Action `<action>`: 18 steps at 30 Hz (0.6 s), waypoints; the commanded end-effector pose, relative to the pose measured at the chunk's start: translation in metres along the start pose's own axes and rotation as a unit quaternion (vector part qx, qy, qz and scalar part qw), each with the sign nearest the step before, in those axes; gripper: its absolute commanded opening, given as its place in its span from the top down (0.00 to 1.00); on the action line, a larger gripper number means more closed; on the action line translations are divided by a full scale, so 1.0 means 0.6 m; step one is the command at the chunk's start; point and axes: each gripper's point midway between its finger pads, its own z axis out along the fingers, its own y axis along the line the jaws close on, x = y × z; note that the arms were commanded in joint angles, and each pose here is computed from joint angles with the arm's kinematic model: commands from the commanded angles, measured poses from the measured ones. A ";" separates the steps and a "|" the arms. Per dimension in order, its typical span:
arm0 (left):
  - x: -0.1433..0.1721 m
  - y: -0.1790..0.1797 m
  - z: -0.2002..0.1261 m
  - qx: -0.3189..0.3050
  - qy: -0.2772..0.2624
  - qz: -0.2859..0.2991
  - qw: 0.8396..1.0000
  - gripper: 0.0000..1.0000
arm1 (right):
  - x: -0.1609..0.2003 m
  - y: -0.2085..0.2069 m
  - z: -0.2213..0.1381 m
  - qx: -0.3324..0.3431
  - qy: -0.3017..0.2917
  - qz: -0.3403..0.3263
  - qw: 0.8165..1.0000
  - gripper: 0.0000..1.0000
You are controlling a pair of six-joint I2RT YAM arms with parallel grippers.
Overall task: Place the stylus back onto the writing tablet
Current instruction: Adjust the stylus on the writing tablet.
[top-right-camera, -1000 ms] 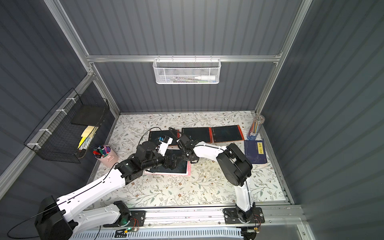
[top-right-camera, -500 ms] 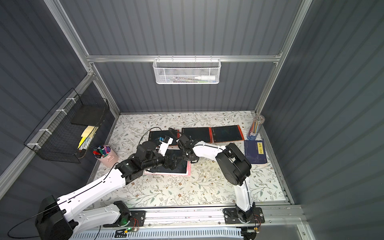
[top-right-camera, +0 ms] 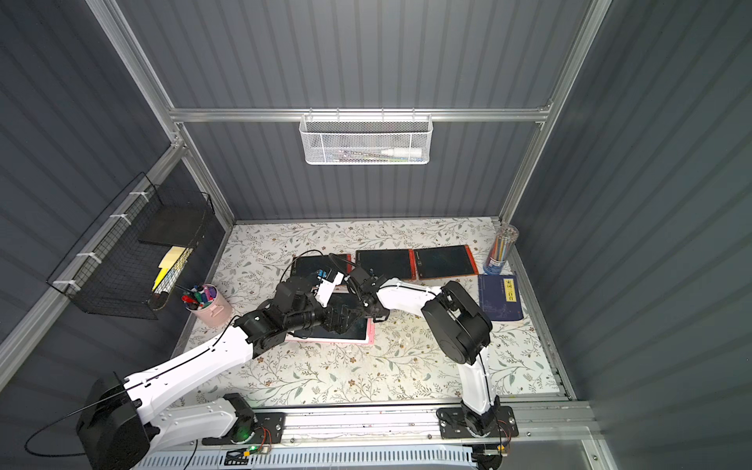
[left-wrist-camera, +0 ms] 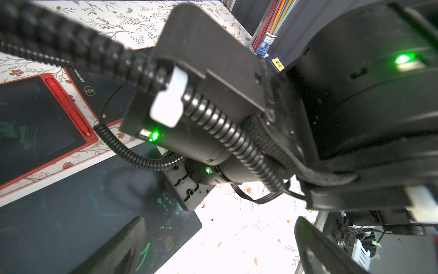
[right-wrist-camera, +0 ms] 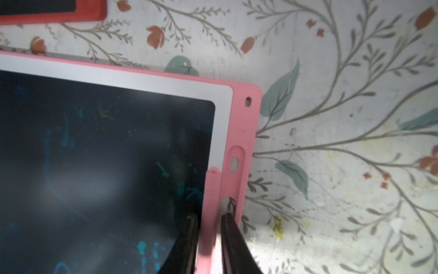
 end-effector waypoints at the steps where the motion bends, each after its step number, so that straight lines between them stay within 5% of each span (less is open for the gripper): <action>1: -0.001 -0.004 -0.006 0.010 -0.004 0.011 1.000 0.01 | 0.007 -0.007 -0.003 0.009 0.002 -0.003 1.000 0.77; 18: -0.012 -0.013 -0.019 0.018 -0.018 0.020 0.999 0.01 | -0.009 -0.035 -0.003 0.061 -0.023 -0.011 0.998 0.82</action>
